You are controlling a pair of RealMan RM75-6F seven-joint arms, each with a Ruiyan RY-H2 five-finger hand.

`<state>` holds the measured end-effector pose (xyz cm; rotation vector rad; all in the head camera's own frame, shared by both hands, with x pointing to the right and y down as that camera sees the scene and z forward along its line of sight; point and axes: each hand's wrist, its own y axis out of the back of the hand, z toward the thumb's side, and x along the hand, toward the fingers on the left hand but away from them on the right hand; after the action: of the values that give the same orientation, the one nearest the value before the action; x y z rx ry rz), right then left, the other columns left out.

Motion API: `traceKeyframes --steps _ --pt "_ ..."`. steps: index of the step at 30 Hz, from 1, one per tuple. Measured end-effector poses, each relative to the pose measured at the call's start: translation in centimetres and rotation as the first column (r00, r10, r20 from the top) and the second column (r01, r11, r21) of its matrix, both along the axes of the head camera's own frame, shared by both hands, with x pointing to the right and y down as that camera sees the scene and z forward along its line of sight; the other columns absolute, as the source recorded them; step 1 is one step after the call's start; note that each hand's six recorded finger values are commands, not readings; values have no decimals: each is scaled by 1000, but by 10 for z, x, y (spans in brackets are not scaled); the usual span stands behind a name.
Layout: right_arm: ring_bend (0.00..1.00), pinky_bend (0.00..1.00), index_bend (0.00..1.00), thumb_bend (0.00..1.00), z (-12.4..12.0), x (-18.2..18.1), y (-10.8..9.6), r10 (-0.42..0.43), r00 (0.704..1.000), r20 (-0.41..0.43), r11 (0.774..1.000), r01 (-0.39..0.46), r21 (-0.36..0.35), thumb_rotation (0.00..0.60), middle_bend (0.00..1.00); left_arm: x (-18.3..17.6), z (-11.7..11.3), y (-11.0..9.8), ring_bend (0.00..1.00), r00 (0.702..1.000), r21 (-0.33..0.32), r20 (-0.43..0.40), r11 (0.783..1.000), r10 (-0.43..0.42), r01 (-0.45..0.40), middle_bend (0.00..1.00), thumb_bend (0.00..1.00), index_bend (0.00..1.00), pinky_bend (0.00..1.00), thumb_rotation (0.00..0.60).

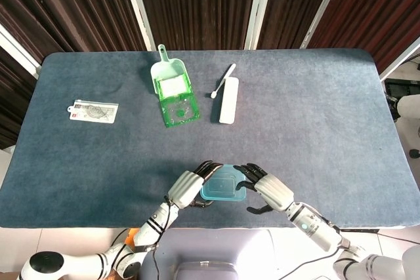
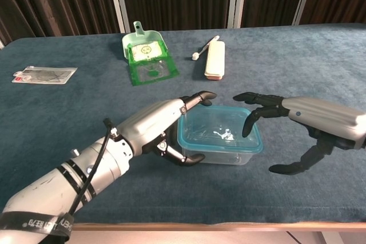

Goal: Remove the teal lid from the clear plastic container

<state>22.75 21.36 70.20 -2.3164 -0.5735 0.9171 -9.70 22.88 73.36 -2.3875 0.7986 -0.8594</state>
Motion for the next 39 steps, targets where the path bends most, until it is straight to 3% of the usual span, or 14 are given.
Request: traceKeyframes --steps 15,26,39 --pt "0 0 521 340 5 -14 0 46 997 58 998 -43 -55 600 75 -7 4 5 460 1000 -17 -14 1000 -3 3 663 351 0 528 600" --pt "0 0 585 389 3 -22 -7 71 992 100 997 -68 -36 600 104 -12 6 7 465 1000 -27 -23 1000 -6 6 671 351 0 524 600" --pt "0 0 585 389 2 -21 -9 69 993 98 997 -68 -22 600 104 -14 7 7 471 1000 -23 -20 1000 -1 1 679 351 0 535 600"
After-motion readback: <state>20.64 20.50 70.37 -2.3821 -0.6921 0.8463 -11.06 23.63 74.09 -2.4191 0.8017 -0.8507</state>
